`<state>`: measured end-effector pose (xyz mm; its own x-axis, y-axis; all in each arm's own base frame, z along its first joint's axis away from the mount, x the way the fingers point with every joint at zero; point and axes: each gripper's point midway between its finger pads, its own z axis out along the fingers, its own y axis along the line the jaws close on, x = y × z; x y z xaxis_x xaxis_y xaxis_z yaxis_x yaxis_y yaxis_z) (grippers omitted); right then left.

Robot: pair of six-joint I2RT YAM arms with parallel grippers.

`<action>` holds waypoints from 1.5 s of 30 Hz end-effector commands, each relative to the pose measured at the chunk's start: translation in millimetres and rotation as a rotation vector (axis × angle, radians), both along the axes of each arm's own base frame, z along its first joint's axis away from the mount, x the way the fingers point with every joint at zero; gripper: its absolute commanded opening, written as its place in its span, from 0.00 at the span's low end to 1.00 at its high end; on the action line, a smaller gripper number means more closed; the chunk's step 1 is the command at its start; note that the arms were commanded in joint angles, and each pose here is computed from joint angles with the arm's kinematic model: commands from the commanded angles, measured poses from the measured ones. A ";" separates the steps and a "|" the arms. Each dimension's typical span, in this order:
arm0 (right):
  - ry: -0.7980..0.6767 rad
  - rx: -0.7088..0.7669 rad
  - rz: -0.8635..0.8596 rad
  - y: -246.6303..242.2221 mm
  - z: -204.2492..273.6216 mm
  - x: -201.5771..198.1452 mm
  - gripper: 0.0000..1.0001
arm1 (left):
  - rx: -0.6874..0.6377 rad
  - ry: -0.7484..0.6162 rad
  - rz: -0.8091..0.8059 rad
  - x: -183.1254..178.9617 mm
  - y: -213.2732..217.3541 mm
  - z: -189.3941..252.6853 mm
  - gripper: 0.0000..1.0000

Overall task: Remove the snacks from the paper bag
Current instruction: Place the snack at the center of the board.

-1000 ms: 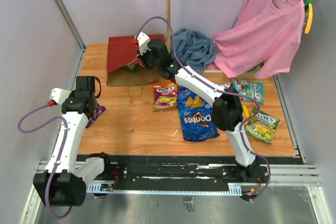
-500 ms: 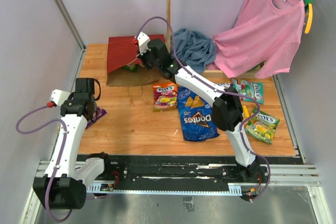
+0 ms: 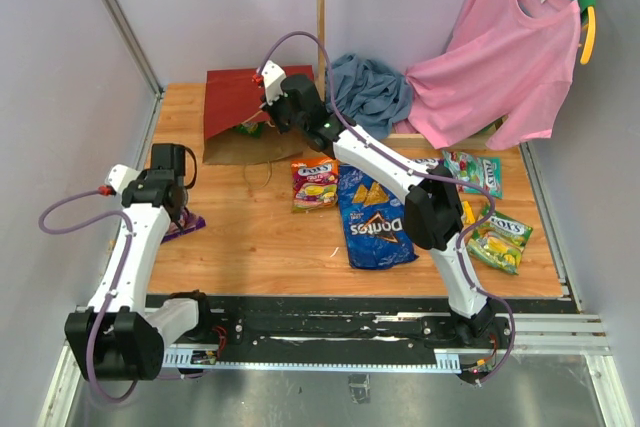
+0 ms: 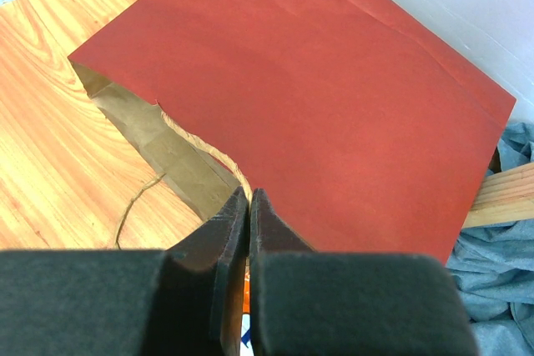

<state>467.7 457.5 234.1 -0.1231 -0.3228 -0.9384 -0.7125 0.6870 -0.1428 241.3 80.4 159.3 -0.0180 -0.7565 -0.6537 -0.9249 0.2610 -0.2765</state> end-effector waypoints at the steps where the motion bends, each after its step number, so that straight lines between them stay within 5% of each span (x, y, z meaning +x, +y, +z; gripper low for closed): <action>1: -0.026 0.037 0.009 3.3 23.2 -7.6 0.01 | 0.023 -0.012 -0.001 12.4 4.7 5.0 0.03; 5: -0.032 0.033 0.011 3.5 24.2 -6.8 0.01 | 0.046 -0.013 0.000 18.9 8.5 6.7 0.16; 10: -0.032 0.029 0.013 4.5 23.1 -6.0 0.01 | 0.085 -0.060 0.021 26.8 15.8 19.3 0.58; 16: -0.031 0.029 0.017 6.0 21.7 -5.5 0.01 | 0.109 -0.080 0.039 35.6 23.1 26.3 0.71; 37: -0.050 0.009 0.033 4.0 23.0 -7.4 0.01 | 0.136 -0.164 0.094 87.9 34.9 25.7 0.83; 45: -0.070 -0.020 0.054 1.3 23.0 -8.0 0.01 | 0.027 -0.508 -0.351 105.9 -34.7 66.8 0.83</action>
